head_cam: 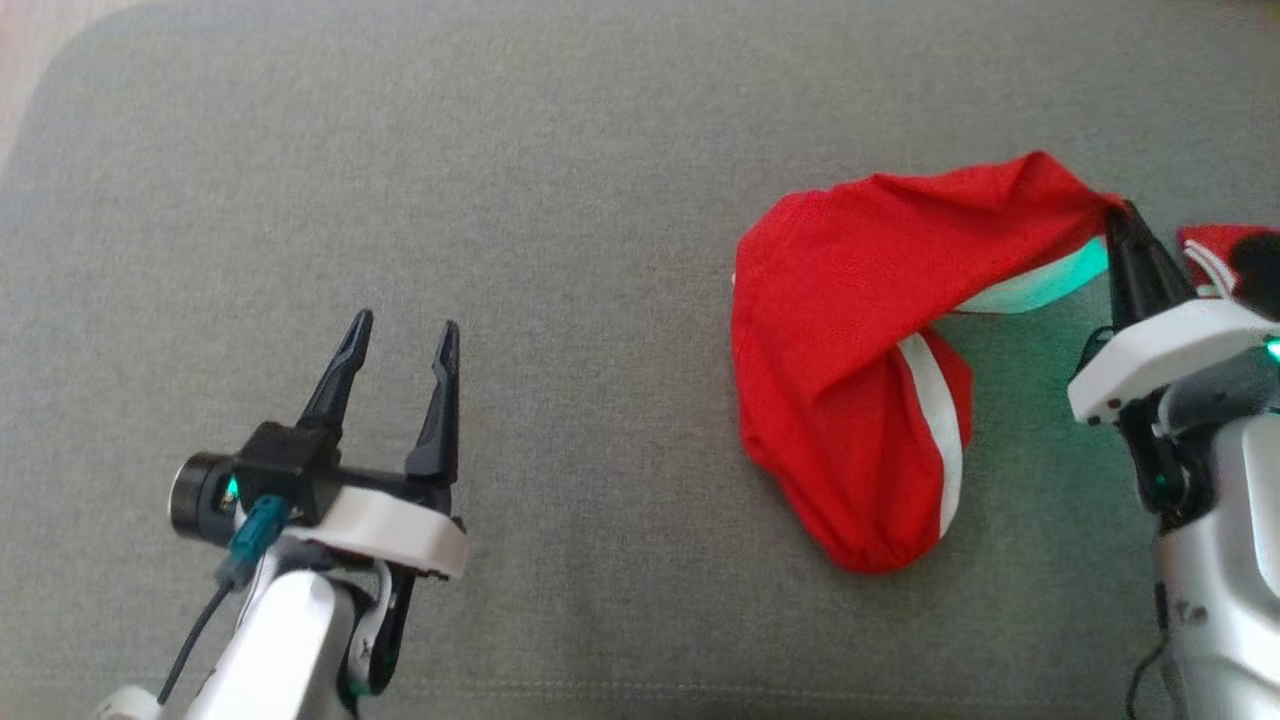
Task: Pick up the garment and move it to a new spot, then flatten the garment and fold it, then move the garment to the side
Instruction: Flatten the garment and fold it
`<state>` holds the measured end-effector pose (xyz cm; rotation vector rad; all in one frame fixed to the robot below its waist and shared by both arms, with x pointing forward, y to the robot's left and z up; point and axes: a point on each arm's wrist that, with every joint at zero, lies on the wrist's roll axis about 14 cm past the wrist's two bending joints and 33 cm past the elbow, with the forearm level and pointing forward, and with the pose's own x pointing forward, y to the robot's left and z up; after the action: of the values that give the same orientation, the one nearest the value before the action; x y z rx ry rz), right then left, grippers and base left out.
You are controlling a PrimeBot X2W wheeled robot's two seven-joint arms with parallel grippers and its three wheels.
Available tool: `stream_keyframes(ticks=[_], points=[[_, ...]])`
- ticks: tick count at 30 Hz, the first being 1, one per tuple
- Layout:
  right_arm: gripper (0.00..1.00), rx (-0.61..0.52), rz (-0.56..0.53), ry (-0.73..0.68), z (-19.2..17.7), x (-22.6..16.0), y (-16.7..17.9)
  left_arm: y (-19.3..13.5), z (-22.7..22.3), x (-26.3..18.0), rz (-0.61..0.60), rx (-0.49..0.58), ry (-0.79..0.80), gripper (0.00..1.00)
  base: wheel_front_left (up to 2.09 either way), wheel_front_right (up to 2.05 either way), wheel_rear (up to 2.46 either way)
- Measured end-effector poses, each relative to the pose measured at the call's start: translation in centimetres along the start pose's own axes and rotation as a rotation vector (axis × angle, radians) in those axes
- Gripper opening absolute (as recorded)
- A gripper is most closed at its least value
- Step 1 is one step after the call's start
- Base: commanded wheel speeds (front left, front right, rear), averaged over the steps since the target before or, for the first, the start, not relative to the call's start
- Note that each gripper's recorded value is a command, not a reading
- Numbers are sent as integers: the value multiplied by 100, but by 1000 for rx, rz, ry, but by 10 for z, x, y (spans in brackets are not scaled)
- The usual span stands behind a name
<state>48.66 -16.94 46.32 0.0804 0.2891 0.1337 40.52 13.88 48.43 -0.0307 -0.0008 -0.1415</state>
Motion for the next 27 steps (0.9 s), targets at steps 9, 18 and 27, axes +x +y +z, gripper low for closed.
stream_keyframes(ticks=[9, 18, 27], points=[[31, 53, 34, 102, -35, 52, 12, 1, -8, 18, -5, -3, 7, 100, 0, 0, 0], [100, 38, 61, 4, -24, 55, 20, -3, -7, 21, -17, -1, 1, 100, 0, 0, 0], [100, -26, 84, -218, 25, 10, 21, -10, 3, 12, -34, -6, -22, 100, 0, 0, 0]])
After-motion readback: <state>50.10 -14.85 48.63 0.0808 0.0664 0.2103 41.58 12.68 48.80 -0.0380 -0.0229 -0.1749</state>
